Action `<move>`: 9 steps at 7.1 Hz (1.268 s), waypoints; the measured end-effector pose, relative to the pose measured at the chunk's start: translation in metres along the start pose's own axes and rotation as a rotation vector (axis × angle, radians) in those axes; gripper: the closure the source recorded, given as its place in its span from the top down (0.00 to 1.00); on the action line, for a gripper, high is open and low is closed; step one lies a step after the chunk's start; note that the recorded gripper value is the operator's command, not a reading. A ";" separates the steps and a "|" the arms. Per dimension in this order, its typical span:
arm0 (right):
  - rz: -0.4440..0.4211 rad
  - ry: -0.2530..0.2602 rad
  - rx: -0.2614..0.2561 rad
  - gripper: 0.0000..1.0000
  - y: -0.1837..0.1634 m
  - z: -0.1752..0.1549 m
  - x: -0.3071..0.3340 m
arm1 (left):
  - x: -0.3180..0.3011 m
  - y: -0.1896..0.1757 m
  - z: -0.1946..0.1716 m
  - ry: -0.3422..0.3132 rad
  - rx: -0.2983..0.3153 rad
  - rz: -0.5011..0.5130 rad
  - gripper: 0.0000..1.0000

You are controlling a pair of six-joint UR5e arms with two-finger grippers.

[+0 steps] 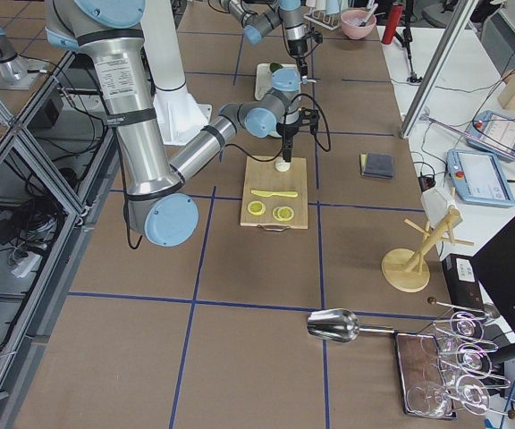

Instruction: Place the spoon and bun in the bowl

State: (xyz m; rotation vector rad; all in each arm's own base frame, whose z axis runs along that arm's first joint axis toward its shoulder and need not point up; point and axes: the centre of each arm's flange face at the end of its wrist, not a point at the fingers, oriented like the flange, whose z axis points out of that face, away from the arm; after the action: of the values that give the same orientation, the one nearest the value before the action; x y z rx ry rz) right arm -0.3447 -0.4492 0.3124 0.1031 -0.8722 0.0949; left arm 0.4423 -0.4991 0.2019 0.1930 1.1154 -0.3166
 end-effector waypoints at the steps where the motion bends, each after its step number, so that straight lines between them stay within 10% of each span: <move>1: -0.009 0.018 0.006 1.00 0.015 0.018 -0.018 | 0.012 0.005 -0.001 0.015 -0.006 -0.035 0.00; 9: -0.030 0.090 0.013 0.87 0.002 0.109 -0.049 | 0.027 0.025 0.010 0.019 0.002 -0.067 0.00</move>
State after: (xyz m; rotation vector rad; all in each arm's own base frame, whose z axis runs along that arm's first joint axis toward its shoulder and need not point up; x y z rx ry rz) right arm -0.4586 -0.4630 0.3447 0.1234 -0.7795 0.0765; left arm 0.4704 -0.4829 0.1816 0.1606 1.1420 -0.3758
